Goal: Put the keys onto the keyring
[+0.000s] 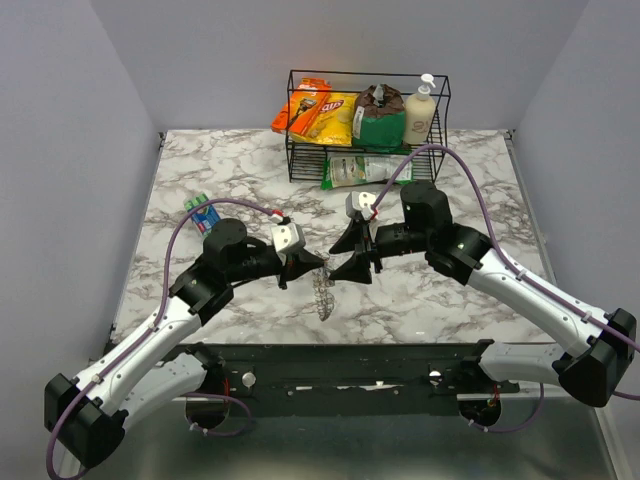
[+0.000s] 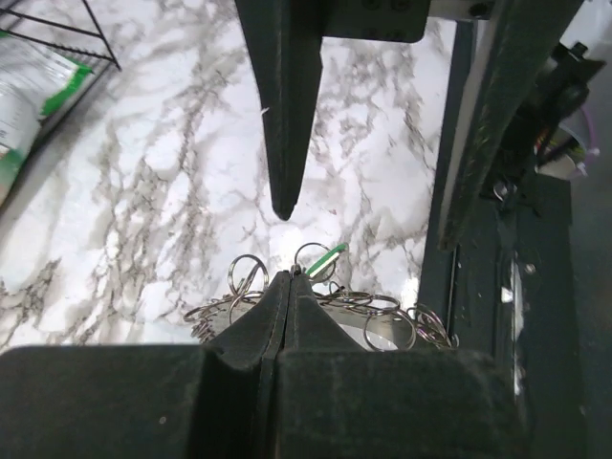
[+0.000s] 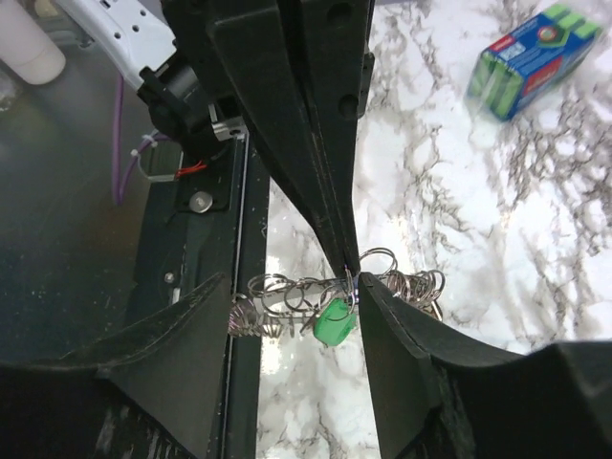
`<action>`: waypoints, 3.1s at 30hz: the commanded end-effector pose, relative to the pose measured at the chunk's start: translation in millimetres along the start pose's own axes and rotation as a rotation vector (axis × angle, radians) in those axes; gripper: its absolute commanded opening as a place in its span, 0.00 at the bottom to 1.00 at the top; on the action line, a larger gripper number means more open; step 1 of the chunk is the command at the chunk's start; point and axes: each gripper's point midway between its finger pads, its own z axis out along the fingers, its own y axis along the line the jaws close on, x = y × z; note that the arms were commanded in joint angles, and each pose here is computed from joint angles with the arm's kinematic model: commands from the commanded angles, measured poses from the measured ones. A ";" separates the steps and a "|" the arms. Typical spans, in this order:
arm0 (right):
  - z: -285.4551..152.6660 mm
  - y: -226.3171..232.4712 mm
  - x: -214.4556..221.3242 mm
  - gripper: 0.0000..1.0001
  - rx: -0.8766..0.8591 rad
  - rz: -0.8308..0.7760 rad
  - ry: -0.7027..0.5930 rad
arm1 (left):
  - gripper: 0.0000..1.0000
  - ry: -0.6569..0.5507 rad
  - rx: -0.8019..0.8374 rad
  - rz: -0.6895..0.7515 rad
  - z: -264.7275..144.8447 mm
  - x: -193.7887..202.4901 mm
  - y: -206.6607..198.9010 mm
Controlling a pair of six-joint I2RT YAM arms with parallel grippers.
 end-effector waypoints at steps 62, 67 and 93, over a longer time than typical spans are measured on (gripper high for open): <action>-17.3 26.5 -75.6 0.49 -0.063 -0.112 -0.225 | 0.00 -0.680 -0.082 0.304 -43.9 -97.1 -20.7; -8.7 22.7 -59.8 0.49 -0.087 -0.060 -0.176 | 0.00 -0.685 -0.080 0.314 -45.0 -100.3 -21.6; 1.0 -2.6 -27.7 0.11 0.026 0.014 -0.103 | 0.00 -0.695 -0.077 0.331 -50.2 -104.8 -26.2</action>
